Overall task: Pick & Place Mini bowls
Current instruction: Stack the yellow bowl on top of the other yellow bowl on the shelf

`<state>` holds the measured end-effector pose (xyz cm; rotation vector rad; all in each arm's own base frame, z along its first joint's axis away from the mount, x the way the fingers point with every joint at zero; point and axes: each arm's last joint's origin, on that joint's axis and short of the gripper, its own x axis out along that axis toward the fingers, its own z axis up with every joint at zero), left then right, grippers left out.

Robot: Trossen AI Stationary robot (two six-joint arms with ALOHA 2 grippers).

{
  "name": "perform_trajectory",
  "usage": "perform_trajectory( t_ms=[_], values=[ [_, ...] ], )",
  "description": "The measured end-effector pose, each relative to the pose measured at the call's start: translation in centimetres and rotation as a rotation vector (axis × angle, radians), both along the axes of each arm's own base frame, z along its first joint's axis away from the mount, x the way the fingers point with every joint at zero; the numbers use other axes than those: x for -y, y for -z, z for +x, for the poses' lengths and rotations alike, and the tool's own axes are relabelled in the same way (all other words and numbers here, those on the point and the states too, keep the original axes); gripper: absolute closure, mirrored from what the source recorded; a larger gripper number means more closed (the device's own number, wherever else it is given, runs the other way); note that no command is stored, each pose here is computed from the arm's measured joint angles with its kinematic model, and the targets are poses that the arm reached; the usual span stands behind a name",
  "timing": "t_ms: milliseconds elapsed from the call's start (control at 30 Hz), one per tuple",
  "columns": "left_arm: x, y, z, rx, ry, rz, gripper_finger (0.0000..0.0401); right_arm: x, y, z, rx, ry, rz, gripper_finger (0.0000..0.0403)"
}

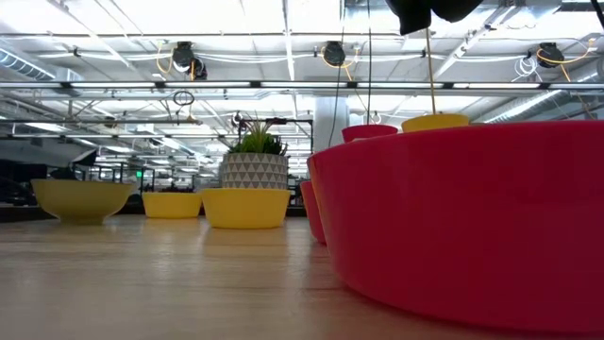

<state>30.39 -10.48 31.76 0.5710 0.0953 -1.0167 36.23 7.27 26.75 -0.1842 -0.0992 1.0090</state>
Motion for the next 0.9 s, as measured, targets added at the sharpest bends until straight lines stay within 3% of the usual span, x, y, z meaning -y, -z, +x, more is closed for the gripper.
perform_trajectory(
  t_ms=[167,300,433,633,767,900],
  values=[
    [-0.29,-0.02,0.11,0.025,-0.004,0.018,0.0390,-0.04,-0.11,0.00,0.016,-0.002,0.001,0.0262],
    [-0.30,-0.03,0.09,0.032,0.004,0.023,0.0394,-0.06,-0.14,-0.01,0.040,-0.005,-0.011,0.0260],
    [-0.31,-0.01,0.09,0.031,0.005,0.024,0.0382,-0.07,-0.17,-0.02,0.064,-0.009,-0.024,0.0295],
    [-0.28,-0.11,0.09,0.047,0.020,0.022,0.0394,-0.18,-0.22,-0.08,0.076,-0.030,-0.025,0.0385],
    [-0.26,-0.22,0.14,0.033,0.008,-0.001,0.0385,-0.18,-0.22,-0.10,0.068,-0.033,-0.021,0.0391],
    [-0.30,-0.46,0.29,-0.008,-0.039,-0.053,0.0339,-0.22,-0.19,-0.11,0.058,-0.034,-0.018,0.0400]
  ],
)
